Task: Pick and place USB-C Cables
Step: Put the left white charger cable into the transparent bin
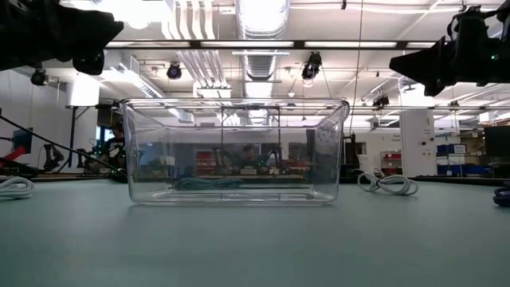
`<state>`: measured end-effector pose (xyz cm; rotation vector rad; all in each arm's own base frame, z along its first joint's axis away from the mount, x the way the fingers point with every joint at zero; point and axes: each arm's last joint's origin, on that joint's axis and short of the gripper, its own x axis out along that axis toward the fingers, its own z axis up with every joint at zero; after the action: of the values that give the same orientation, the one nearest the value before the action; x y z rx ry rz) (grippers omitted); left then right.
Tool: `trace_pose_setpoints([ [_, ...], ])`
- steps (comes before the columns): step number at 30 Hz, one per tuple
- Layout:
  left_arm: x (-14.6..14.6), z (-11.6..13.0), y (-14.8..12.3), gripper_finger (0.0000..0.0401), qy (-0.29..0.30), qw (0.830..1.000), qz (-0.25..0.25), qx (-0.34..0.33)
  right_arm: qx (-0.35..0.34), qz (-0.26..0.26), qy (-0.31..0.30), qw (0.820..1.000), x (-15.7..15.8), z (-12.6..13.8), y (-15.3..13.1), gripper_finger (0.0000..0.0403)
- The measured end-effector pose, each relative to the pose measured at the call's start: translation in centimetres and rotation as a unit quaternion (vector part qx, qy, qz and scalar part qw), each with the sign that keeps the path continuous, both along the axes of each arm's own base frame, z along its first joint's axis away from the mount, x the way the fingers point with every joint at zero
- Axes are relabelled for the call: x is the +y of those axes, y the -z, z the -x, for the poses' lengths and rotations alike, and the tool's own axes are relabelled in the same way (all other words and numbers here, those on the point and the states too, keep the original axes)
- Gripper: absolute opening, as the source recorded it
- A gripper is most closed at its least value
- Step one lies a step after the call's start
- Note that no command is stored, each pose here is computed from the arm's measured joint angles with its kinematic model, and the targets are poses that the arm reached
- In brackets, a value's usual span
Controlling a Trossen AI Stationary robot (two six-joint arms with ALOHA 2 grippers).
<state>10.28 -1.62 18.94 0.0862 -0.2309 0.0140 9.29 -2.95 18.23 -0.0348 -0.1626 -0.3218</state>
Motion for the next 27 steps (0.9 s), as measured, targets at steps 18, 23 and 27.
trace_pose_setpoints([
  [18, 0.03, 0.11, -0.47, 0.0099, 0.000, 1.000, 0.006, -0.024, -0.032, 0.010, 0.000, 0.999, 0.04, 0.12, -0.64, 0.0068],
  [23, 0.02, 0.11, -0.46, 0.0099, 0.000, 1.000, 0.005, -0.024, -0.031, 0.009, 0.000, 0.999, 0.04, 0.12, -0.61, 0.0068],
  [27, 0.02, 0.11, -0.46, 0.0099, 0.000, 1.000, 0.005, -0.024, -0.029, 0.007, 0.000, 1.000, 0.03, 0.11, -0.57, 0.0068],
])
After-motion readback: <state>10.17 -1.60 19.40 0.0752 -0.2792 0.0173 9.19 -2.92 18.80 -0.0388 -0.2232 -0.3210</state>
